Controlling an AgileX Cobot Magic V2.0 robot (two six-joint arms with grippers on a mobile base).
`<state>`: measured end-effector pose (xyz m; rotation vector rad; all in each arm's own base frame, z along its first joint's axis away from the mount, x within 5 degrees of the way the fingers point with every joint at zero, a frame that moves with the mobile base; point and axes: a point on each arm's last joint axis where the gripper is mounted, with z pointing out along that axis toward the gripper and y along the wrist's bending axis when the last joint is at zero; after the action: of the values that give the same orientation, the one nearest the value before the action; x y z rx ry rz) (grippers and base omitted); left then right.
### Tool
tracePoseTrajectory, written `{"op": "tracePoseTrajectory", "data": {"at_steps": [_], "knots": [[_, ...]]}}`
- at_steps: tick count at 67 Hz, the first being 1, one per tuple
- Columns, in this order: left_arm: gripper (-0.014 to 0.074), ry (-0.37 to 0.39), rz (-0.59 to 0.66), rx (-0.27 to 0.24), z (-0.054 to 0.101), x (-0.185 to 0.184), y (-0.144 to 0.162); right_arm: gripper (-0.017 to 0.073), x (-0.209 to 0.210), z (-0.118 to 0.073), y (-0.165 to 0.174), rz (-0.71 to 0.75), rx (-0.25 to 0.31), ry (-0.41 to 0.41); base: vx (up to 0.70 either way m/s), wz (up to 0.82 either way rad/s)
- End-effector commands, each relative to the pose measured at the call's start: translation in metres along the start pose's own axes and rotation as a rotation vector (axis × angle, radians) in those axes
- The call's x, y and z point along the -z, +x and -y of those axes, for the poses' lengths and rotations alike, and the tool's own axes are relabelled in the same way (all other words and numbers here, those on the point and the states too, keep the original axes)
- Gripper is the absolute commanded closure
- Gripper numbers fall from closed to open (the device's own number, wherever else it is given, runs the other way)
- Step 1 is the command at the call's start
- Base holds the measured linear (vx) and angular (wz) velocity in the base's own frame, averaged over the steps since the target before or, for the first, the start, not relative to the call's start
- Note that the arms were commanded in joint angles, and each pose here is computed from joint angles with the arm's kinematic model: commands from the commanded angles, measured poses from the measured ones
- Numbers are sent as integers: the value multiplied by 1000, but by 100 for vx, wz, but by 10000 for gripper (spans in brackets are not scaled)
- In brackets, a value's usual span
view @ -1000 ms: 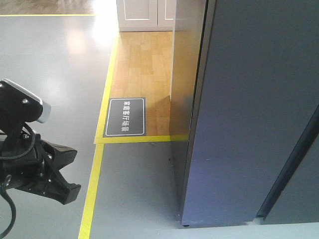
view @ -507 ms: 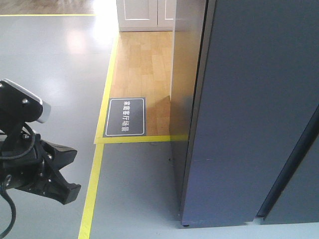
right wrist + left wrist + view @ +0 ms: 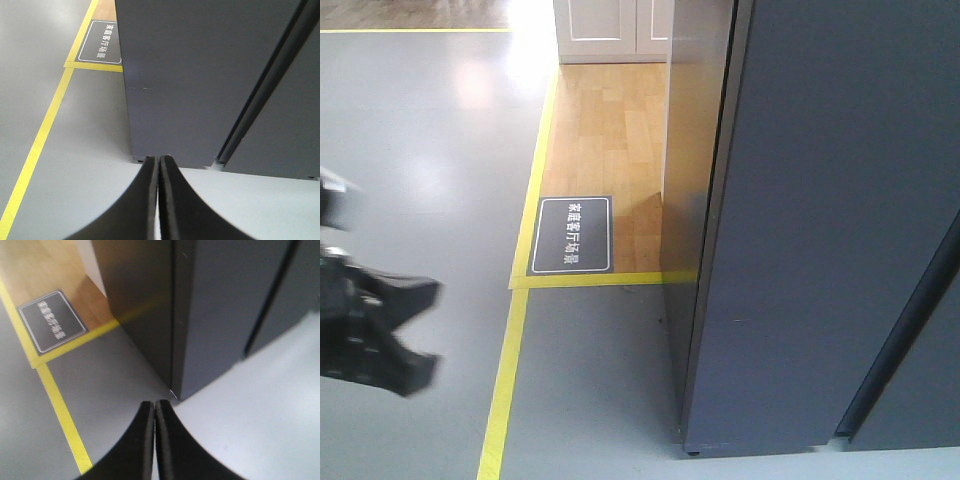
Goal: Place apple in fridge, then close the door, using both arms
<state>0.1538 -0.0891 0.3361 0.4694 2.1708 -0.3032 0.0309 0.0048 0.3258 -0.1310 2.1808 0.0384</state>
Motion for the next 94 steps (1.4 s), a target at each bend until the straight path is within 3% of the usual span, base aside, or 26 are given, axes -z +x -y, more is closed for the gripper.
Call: {"op": "tracePoseTrajectory", "data": {"at_steps": [1, 9, 26, 34, 57, 73, 94], "knots": [[600, -21, 163, 100, -12, 24, -3, 562, 4, 1, -12, 76, 7, 9, 0, 0], [600, -62, 249, 217, -24, 38, 28, 562, 4, 1, -12, 75, 7, 9, 0, 0], [600, -143, 439, 375, -32, 48, 107, 562, 4, 1, -12, 75, 7, 9, 0, 0], [600, -173, 525, 415, -33, 43, 135, 562, 4, 1, -12, 75, 7, 9, 0, 0], [600, -221, 786, 371, -37, 28, 175, 562, 4, 1, -12, 75, 7, 9, 0, 0], [600, -283, 773, 219, -37, 29, 173, 562, 4, 1, -12, 72, 7, 9, 0, 0], [600, -326, 772, 145, -38, 30, 173, 562, 4, 1, -12, 72, 7, 9, 0, 0]]}}
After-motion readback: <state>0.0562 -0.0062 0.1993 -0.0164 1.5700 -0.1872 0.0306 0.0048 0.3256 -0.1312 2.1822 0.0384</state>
